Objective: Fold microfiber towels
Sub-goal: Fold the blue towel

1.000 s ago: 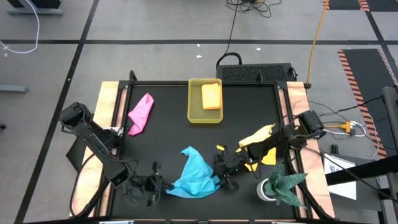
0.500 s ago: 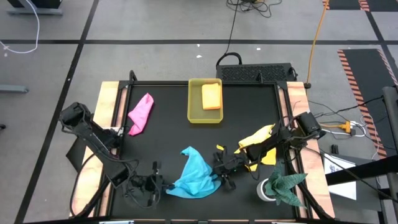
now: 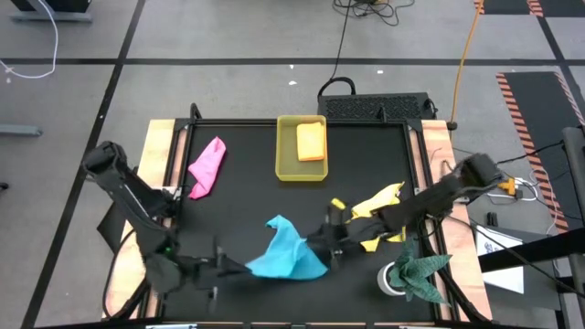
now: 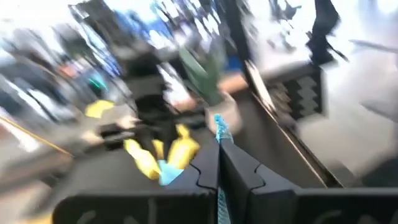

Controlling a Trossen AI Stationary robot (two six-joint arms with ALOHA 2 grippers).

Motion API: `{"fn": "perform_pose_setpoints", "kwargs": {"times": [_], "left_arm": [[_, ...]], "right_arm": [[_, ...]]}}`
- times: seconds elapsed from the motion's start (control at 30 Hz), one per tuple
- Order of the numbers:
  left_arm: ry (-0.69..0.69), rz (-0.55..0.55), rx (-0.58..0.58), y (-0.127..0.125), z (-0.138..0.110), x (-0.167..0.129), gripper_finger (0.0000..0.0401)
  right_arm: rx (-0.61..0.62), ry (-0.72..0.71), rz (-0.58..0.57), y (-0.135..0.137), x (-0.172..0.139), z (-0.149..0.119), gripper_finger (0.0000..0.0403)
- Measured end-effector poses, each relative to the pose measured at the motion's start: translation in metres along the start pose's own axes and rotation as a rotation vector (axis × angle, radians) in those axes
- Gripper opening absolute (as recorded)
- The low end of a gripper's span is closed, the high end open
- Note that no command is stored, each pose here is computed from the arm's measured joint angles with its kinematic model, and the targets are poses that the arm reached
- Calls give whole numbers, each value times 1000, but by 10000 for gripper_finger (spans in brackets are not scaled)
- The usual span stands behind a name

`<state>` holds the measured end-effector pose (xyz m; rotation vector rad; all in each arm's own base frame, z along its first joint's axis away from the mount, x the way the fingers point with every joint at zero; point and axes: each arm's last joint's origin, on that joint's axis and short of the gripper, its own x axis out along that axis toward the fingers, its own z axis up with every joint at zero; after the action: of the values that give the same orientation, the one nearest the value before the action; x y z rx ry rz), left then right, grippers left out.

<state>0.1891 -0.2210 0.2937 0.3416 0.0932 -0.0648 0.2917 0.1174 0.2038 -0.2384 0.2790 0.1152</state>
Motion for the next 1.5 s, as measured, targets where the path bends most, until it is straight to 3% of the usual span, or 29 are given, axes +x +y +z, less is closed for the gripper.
{"fn": "perform_pose_setpoints", "kwargs": {"times": [0.17, 0.4, 0.53, 0.73, 0.8, 0.9, 1.0, 1.1, 1.23, 1.4, 1.5], "left_arm": [[-162, 75, 22, 31, 36, -29, 5], [-335, 29, -100, 62, 60, -51, 7], [-290, 71, -121, 63, 58, -51, 8], [-89, 62, -146, 50, 33, -44, 12], [-38, 35, -165, 41, 24, -39, 5], [-31, -25, -234, 27, 19, -31, 8], [-93, -47, -301, 18, 23, -24, 14], [-171, -29, -308, 18, 32, -23, 6], [-153, 132, -231, 27, 35, -26, 8], [49, 473, -100, 39, 16, -18, 12], [133, 555, -87, 49, -5, -6, 5]], "right_arm": [[-73, -217, -97, -6, -48, 51, 2], [7, -487, 87, -4, -96, 88, 1], [63, -558, 136, -3, -105, 95, 1], [83, -393, 15, -6, -101, 83, 1], [114, -347, 72, -3, -99, 78, 0], [171, -336, 250, 3, -98, 76, 0], [200, -401, 454, 8, -99, 81, 0], [232, -520, 505, 10, -105, 91, 0], [223, -536, 340, 6, -105, 93, 0], [180, -311, 9, -5, -93, 74, 0], [151, -126, -139, -17, -85, 56, 0]]}}
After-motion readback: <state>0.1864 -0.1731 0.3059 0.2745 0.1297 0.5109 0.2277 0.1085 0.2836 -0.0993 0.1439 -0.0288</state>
